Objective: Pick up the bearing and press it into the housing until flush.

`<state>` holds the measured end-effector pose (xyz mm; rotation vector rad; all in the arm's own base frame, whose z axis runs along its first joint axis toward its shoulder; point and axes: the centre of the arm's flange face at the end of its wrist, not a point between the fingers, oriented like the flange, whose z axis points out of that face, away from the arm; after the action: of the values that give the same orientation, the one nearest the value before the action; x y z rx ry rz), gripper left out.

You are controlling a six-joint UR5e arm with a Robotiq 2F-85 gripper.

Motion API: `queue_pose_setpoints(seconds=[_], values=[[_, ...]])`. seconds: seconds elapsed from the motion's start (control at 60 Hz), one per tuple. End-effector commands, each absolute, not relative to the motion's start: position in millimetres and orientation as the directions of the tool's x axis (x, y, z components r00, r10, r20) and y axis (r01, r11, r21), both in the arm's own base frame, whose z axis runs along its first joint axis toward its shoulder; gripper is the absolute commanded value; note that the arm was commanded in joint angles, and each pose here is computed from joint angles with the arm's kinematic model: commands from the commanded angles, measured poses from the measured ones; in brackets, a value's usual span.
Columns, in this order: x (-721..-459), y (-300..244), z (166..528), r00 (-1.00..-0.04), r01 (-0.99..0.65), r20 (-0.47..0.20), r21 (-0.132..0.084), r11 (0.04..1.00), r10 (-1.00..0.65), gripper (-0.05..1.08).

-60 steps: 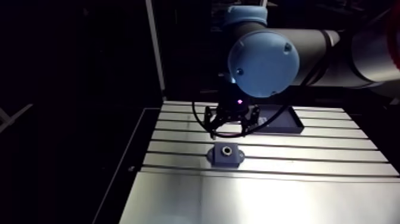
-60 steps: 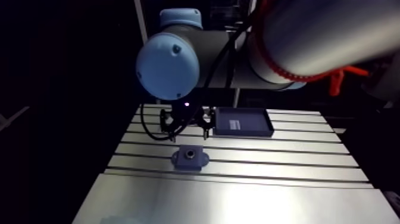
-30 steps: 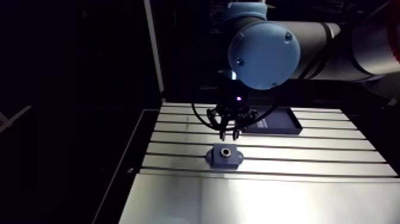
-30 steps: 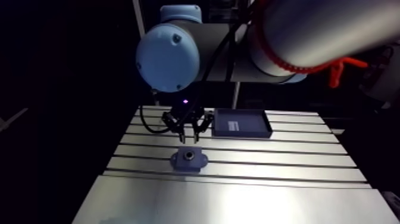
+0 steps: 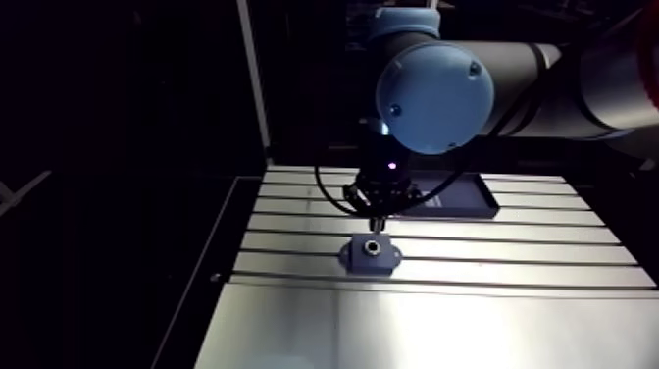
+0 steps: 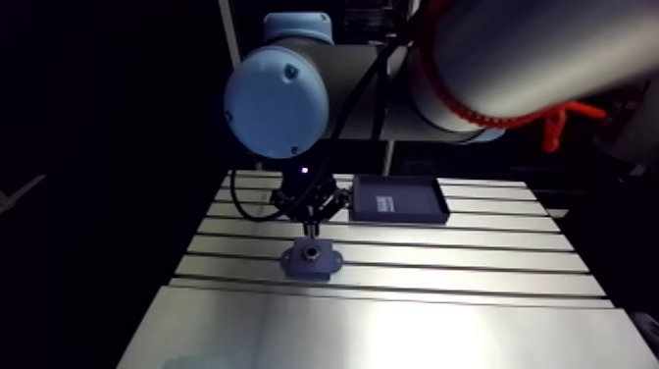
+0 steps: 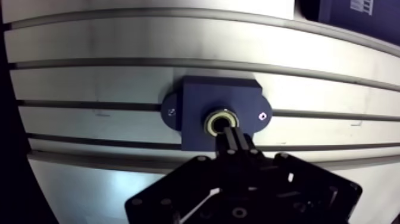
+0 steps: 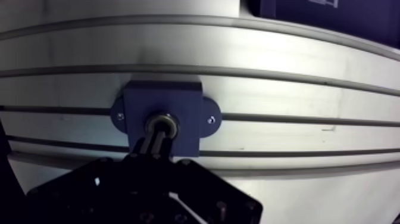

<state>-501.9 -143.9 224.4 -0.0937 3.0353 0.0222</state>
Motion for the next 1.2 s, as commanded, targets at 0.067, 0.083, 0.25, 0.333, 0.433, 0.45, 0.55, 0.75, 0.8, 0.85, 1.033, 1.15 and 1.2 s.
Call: queue_pose_setpoints(seconds=[0.067, 0.083, 0.25, 0.333, 0.433, 0.45, 0.55, 0.75, 0.8, 0.85, 1.033, 1.15, 1.2], values=[[-495.7, -143.6, 213.6, -0.990, -0.052, -0.129, 0.016, 0.999, -0.050, 1.01], [-494.9, -143.6, 211.1, -0.990, -0.052, -0.132, 0.016, 0.999, -0.050, 1.01], [-498.2, -143.8, 201.2, -0.993, -0.054, -0.108, 0.015, 0.998, -0.052, 1.01], [-496.0, -143.6, 196.3, -0.992, -0.053, -0.115, 0.016, 0.998, -0.051, 1.02], [-496.1, -143.6, 194.5, -0.992, -0.054, -0.115, 0.016, 0.998, -0.051, 1.02], [-496.1, -143.6, 194.5, -0.992, -0.054, -0.115, 0.016, 0.998, -0.051, 1.02], [-496.2, -143.6, 193.7, -0.992, -0.053, -0.112, 0.016, 0.998, -0.051, 1.02], [-496.4, -143.8, 192.1, -0.992, -0.053, -0.114, 0.014, 0.998, -0.051, 1.02], [-496.4, -143.8, 192.1, -0.992, -0.054, -0.115, 0.014, 0.998, -0.052, 1.02], [-496.6, -143.2, 192.0, -0.992, -0.053, -0.114, 0.013, 0.999, -0.051, 1.02], [-496.5, -143.3, 192.0, -0.992, -0.055, -0.115, 0.013, 0.998, -0.053, 1.02], [-495.8, -143.6, 191.5, -0.992, -0.056, -0.116, 0.015, 0.998, -0.054, 1.02], [-495.8, -143.6, 190.8, -0.992, -0.056, -0.117, 0.015, 0.998, -0.054, 1.02]])
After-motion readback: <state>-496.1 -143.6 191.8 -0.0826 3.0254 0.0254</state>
